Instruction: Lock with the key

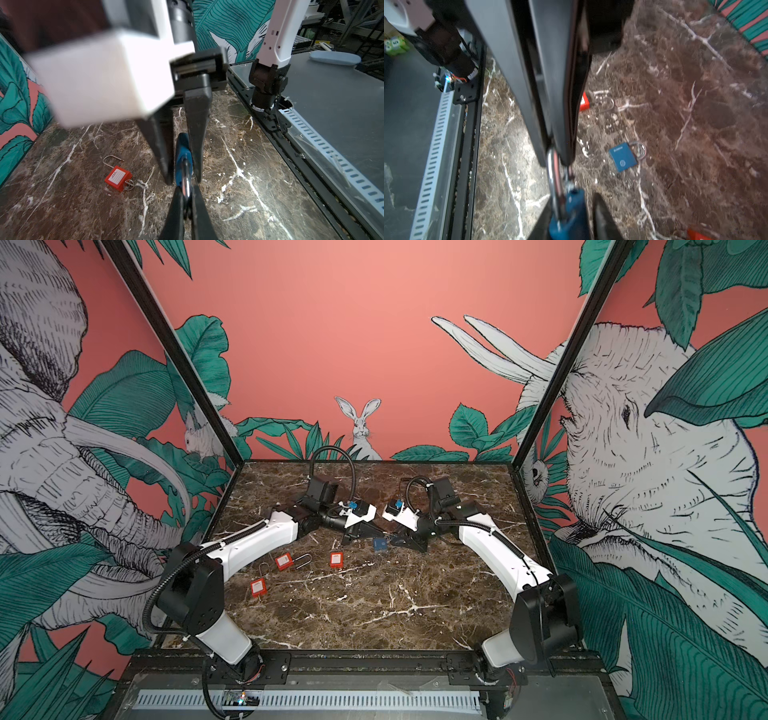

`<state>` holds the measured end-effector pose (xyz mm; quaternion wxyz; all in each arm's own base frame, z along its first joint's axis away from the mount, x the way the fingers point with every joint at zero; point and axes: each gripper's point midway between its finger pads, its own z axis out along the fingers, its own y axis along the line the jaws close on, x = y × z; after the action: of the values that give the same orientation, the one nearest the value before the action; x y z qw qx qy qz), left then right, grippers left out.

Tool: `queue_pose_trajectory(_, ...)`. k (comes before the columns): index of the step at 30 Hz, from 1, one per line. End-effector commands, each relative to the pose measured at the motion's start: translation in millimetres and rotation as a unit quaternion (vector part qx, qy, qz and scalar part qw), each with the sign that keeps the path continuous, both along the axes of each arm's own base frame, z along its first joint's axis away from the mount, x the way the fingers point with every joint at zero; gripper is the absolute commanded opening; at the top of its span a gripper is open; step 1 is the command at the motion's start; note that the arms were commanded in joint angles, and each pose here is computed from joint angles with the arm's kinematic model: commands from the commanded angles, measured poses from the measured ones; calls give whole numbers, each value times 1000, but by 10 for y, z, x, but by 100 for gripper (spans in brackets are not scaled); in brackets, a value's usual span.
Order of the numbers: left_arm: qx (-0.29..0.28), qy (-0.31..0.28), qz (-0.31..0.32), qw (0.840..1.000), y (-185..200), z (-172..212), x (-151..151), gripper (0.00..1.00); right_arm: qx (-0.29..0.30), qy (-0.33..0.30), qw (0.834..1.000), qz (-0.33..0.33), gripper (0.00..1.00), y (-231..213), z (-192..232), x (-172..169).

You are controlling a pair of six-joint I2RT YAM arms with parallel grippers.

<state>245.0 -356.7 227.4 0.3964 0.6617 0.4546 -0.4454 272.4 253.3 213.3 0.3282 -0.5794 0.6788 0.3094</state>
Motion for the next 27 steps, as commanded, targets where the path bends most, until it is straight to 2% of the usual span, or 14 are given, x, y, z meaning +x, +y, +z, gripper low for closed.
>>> queue_pose_trajectory(1, -4, 28, -24, 999, -53, -5, -188, 0, 64, -89, 994, 26, 42, 128, 548, 36)
queue_pose_trajectory(5, -18, 11, 6, 1000, -68, 64, -105, 0, 46, -77, 996, 22, 50, 24, 452, -52)
queue_pose_trajectory(14, -50, -23, 58, 997, -45, 127, -18, 0, 20, -54, 998, 9, 53, -205, 417, -248)
queue_pose_trajectory(19, -67, -40, 76, 994, -26, 162, -43, 0, -10, -23, 1000, 7, 54, -278, 214, -331)
queue_pose_trajectory(24, -75, -43, 68, 994, -35, 152, -131, 0, -56, -24, 998, -16, 54, -333, -26, -209)
queue_pose_trajectory(27, -82, -45, 64, 994, -49, 156, -158, 0, -62, -38, 997, -13, 54, -303, -25, -156)
